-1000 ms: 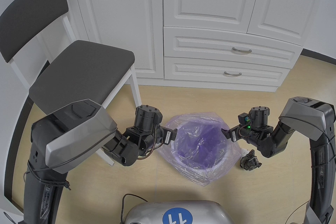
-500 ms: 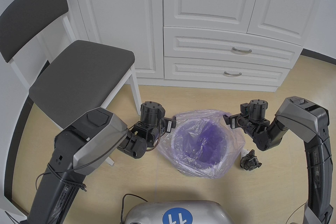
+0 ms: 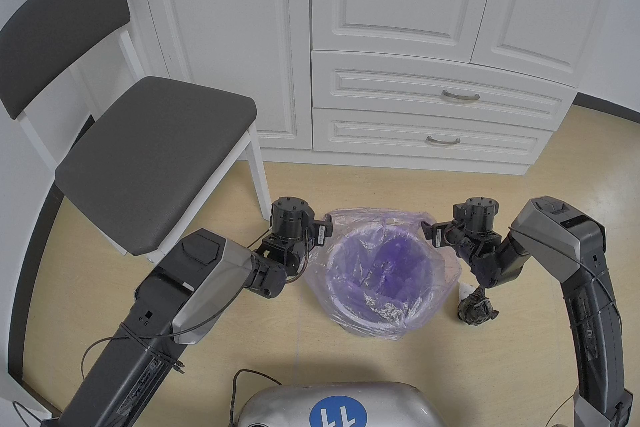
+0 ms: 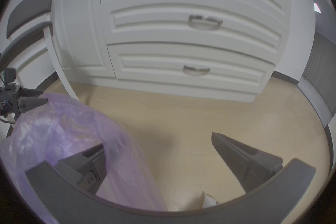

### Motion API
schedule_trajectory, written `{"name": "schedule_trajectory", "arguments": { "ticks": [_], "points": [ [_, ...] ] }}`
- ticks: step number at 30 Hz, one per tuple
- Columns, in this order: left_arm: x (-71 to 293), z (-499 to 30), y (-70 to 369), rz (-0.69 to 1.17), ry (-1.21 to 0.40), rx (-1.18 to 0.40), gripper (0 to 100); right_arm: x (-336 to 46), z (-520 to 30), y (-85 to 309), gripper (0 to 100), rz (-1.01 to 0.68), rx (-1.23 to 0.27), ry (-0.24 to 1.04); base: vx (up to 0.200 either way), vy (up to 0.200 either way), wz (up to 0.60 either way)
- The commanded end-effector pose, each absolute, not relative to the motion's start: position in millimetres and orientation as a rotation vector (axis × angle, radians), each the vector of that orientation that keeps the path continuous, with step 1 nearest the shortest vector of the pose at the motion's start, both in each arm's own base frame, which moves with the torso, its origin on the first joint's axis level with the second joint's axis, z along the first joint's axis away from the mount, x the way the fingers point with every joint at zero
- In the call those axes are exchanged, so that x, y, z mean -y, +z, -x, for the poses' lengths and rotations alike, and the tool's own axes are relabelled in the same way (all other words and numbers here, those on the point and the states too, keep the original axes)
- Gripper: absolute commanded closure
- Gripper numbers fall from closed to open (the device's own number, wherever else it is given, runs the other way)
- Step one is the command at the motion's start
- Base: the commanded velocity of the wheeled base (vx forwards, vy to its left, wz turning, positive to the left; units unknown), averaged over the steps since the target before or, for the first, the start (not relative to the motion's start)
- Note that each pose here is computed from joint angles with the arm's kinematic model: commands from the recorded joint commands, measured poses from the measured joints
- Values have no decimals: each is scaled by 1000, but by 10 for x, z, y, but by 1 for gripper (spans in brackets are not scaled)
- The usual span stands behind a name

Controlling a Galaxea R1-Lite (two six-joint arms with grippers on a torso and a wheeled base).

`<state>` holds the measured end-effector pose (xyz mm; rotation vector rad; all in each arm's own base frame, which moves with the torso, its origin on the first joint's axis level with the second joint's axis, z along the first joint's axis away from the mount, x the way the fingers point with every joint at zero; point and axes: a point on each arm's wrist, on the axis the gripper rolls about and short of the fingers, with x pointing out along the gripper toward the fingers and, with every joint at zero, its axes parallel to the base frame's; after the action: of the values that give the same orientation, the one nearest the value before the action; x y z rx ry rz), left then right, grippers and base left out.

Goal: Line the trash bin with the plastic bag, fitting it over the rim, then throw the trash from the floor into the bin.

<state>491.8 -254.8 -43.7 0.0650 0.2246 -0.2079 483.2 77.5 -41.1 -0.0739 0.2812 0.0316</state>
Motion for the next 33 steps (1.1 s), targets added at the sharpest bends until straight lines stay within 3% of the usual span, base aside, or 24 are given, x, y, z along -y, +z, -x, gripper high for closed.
{"name": "schedule_trajectory", "arguments": {
  "ticks": [1, 11, 12, 16, 21, 33],
  "points": [
    [2466, -4944, -715, -81, -190, -268, 0, -721, -4863, -654, 0, 76, -331, 21, 0, 0, 0],
    [2337, -4871, -650, -104, -177, -327, 0, -686, -4877, -600, 0, 55, -321, 17, 0, 0, 0],
    [2318, -4831, -443, -96, -182, -309, 0, -734, -4856, -297, 0, 38, -221, 16, 0, 0, 0],
    [2295, -4655, -97, -99, -199, -315, 0, -740, -4559, 173, 0, 56, -218, 38, 0, 0, 0],
    [2267, -4380, 63, -122, -223, -351, 0, -666, -4361, 344, 0, 112, -292, 39, 0, 0, 0],
    [2188, -4238, -297, -141, -240, -411, 0, -536, -4455, -171, 0, 105, -567, 78, 0, 0, 0]
  ]
}}
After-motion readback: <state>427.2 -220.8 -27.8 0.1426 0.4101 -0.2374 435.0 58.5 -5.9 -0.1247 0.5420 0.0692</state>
